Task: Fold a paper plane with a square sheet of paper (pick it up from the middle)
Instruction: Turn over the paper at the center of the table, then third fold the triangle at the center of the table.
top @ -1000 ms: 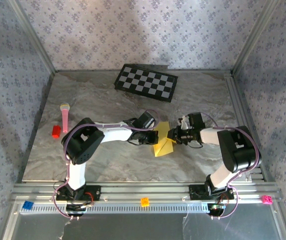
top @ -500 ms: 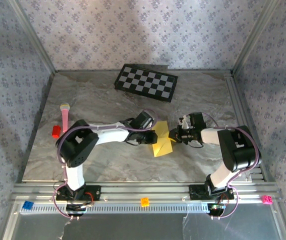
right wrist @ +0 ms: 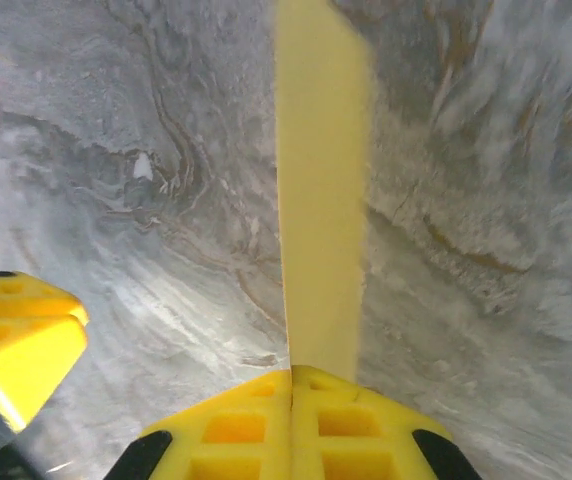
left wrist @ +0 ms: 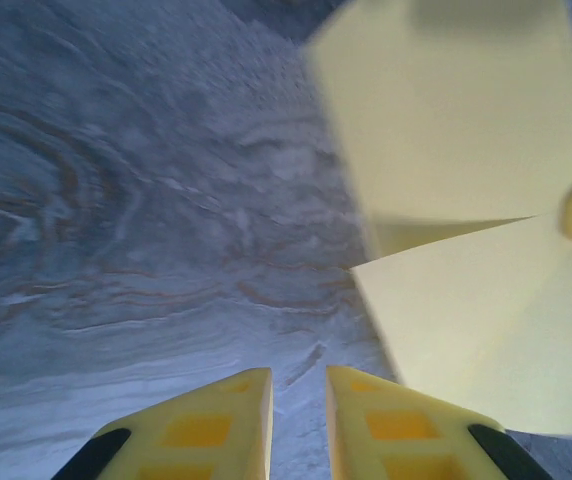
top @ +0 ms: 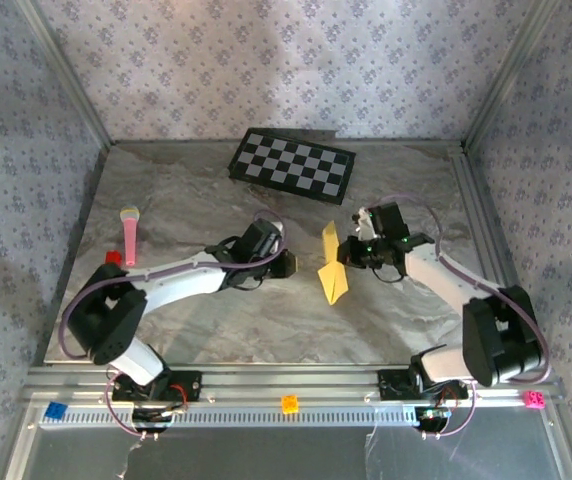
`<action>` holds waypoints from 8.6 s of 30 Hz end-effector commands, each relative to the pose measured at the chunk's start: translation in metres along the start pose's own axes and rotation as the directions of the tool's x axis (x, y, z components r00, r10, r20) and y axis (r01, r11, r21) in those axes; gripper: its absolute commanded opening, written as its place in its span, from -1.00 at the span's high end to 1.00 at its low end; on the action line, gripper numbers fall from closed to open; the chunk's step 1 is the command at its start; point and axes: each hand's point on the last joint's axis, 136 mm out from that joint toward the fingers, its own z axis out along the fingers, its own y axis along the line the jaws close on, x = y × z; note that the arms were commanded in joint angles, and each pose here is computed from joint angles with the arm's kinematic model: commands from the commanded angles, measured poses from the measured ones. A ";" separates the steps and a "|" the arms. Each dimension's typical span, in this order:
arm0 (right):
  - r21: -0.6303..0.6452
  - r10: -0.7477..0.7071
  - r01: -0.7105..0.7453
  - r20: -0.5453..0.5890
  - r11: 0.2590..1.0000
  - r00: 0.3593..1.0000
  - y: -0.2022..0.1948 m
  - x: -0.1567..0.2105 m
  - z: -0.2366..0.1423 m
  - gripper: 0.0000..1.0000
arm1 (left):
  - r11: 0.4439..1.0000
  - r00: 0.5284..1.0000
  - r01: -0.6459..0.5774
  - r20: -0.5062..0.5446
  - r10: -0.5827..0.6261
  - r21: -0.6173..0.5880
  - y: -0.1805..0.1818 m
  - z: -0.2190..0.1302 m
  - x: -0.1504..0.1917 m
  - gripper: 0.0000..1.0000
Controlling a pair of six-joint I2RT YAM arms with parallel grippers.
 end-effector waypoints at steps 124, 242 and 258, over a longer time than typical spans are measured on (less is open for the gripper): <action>-0.081 0.396 -0.421 -0.223 0.903 0.891 -0.045 0.086 0.081 0.89 | 0.954 0.909 0.296 -0.319 -0.267 0.045 0.013 0.061 0.035 0.38; 0.176 -0.805 0.787 0.189 0.591 0.562 0.064 0.099 0.053 1.00 | 0.906 0.901 0.420 -0.139 -0.411 0.045 0.019 0.003 -0.016 0.32; -0.211 -0.533 0.545 0.119 0.811 0.838 0.089 0.099 0.065 1.00 | 0.937 0.938 0.330 -0.152 -0.312 0.113 0.009 0.008 -0.056 0.50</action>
